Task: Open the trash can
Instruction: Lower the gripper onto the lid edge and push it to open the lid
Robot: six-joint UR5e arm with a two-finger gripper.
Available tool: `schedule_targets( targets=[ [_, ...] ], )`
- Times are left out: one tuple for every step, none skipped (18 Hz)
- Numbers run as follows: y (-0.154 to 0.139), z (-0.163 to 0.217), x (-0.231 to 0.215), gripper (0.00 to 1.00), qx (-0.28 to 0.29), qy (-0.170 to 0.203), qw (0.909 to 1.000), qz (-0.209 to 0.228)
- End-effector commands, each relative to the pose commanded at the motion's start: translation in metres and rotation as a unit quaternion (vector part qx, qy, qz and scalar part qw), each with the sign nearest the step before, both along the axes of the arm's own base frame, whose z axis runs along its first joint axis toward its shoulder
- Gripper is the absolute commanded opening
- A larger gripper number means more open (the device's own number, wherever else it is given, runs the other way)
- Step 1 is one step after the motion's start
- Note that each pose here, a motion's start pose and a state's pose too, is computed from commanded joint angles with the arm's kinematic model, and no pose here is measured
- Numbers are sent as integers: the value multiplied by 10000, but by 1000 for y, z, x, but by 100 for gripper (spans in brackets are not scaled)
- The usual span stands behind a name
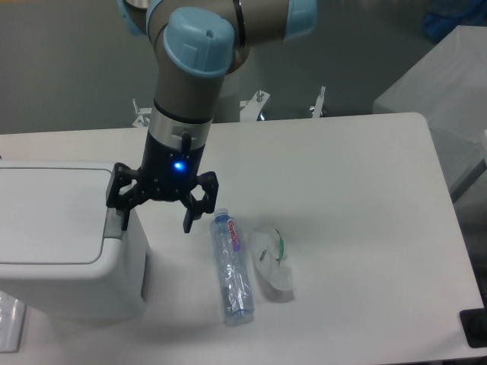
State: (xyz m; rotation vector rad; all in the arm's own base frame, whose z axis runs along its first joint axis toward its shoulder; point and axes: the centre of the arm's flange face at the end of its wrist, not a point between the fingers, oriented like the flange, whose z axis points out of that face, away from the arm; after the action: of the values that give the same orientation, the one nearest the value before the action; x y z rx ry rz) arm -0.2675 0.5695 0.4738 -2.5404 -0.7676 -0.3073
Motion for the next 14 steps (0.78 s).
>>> schedule_targets(
  targets=[
    [0,-1,0,100,-6,-5,10000,0],
    [0,-1,0,100,-6,-5,10000,0],
    [0,-1,0,100,-6,-5,10000,0],
    [1,-2,-1,100,-12,-10,10000,0],
    [1,-2,-1,100,-12,-10,10000,0],
    [1,-2,-1,100,-12,-10,10000,0],
    [1,-2,-1,100,-11,-6,10000,-7],
    [1,-3,-1,100,-17,-11,10000,-7],
    [2,-3,-1,100,6,9,10000,-7],
    [2,-2,-2,100,23,20,10000,0],
    [2,-2,-2,100,23,20,10000,0],
    [2,-4,-2,100,17,15,10000,0],
    [2,-3,-2,100,23,20,10000,0],
    [2,-3,-2,100,35,30,10000,0]
  ],
)
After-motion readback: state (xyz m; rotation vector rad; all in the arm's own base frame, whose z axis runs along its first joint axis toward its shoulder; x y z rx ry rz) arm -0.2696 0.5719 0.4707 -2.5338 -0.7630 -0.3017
